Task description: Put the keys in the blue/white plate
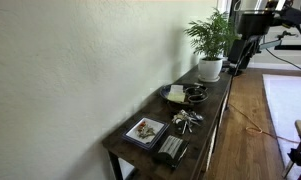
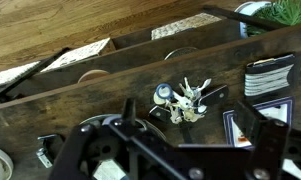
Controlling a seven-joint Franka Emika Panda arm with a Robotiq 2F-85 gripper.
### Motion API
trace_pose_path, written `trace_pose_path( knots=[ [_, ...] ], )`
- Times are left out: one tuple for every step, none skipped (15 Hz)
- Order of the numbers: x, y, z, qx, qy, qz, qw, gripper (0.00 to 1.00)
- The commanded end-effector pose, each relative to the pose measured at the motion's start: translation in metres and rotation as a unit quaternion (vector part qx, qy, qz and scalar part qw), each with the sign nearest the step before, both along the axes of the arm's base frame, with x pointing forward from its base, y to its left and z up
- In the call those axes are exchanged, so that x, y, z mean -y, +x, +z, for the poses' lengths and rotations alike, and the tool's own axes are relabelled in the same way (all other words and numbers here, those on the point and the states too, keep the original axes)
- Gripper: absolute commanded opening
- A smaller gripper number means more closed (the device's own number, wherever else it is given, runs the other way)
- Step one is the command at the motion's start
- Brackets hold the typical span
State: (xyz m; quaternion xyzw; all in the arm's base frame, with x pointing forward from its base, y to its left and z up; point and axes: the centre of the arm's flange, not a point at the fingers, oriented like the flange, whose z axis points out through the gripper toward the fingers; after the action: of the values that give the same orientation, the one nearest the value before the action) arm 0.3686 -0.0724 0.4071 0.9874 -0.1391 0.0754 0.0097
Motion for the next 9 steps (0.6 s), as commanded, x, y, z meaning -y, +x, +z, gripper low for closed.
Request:
trace_pose_path(
  knots=[
    [0.001,0.002,-0.001,-0.001,0.000,-0.001,1.0000,1.00],
    [0.003,0.005,-0.002,-0.001,0.002,-0.005,1.0000,1.00],
    [0.003,0.008,-0.004,0.000,0.002,-0.011,0.9999,1.00],
    [0.004,0.011,-0.007,-0.001,0.002,-0.013,0.9999,1.00],
    [0.004,0.015,-0.010,-0.001,0.002,-0.019,0.9998,1.00],
    [0.003,0.021,-0.013,-0.002,0.002,-0.025,0.9997,1.00],
    [0.003,0.026,-0.015,-0.004,0.004,-0.029,0.9996,1.00],
    [0.002,0.032,-0.019,-0.004,0.005,-0.032,0.9995,1.00],
    [0.001,0.037,-0.023,-0.003,0.004,-0.037,0.9993,1.00]
  ],
)
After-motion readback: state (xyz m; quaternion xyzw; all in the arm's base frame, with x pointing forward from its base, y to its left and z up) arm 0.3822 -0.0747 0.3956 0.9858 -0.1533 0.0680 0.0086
